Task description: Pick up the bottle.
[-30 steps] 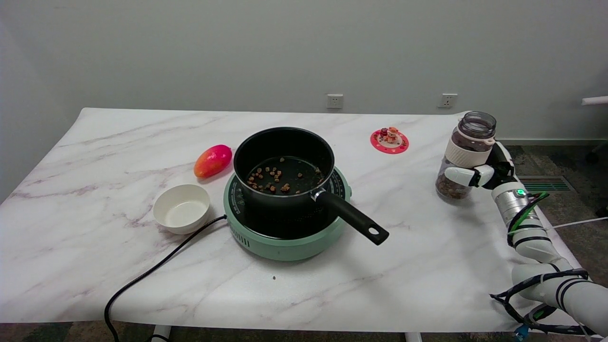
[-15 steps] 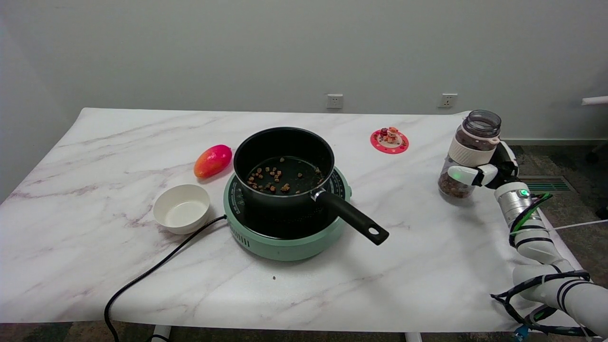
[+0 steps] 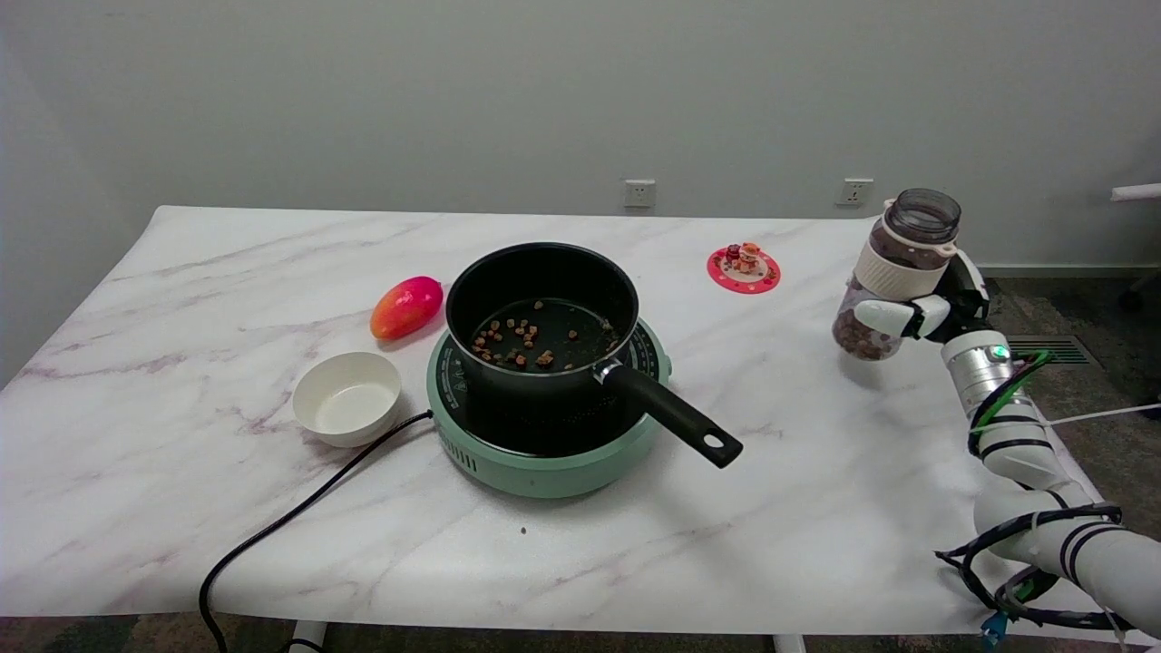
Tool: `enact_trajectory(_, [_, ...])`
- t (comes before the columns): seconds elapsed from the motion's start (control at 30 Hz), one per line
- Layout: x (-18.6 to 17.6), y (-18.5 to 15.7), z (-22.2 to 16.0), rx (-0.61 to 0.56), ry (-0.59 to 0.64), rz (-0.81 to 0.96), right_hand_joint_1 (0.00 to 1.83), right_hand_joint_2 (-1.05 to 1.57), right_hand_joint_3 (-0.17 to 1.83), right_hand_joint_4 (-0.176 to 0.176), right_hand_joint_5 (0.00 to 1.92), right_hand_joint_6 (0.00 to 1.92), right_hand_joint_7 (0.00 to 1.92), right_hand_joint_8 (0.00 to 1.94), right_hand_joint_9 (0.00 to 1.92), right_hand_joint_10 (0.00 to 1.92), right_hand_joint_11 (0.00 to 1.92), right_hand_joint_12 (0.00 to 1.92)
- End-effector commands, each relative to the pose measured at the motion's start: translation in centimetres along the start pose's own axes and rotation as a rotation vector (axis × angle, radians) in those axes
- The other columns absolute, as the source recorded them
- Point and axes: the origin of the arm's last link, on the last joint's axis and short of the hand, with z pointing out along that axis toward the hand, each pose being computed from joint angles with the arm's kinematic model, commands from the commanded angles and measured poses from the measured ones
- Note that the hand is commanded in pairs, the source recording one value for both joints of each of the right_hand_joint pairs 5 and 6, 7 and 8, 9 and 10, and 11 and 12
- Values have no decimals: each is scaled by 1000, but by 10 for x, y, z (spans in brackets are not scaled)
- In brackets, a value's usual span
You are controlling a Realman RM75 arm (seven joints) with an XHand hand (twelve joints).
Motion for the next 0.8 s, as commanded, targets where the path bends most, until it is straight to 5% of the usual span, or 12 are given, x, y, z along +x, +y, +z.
enact_trajectory(0.03, [-30, -50, 39, 149, -132, -16, 1699, 857, 849, 0, 1920, 1920, 1920, 1920, 1631, 1631, 1280, 1280])
enact_trajectory(0.37, [-85, -91, 68, 251, -292, -105, 1686, 888, 824, 0, 1920, 1920, 1920, 1920, 1644, 1644, 1275, 1275])
enact_trajectory(0.8, [-177, -113, 85, 249, -494, -272, 1679, 886, 816, 0, 1920, 1920, 1920, 1920, 1635, 1635, 1265, 1265])
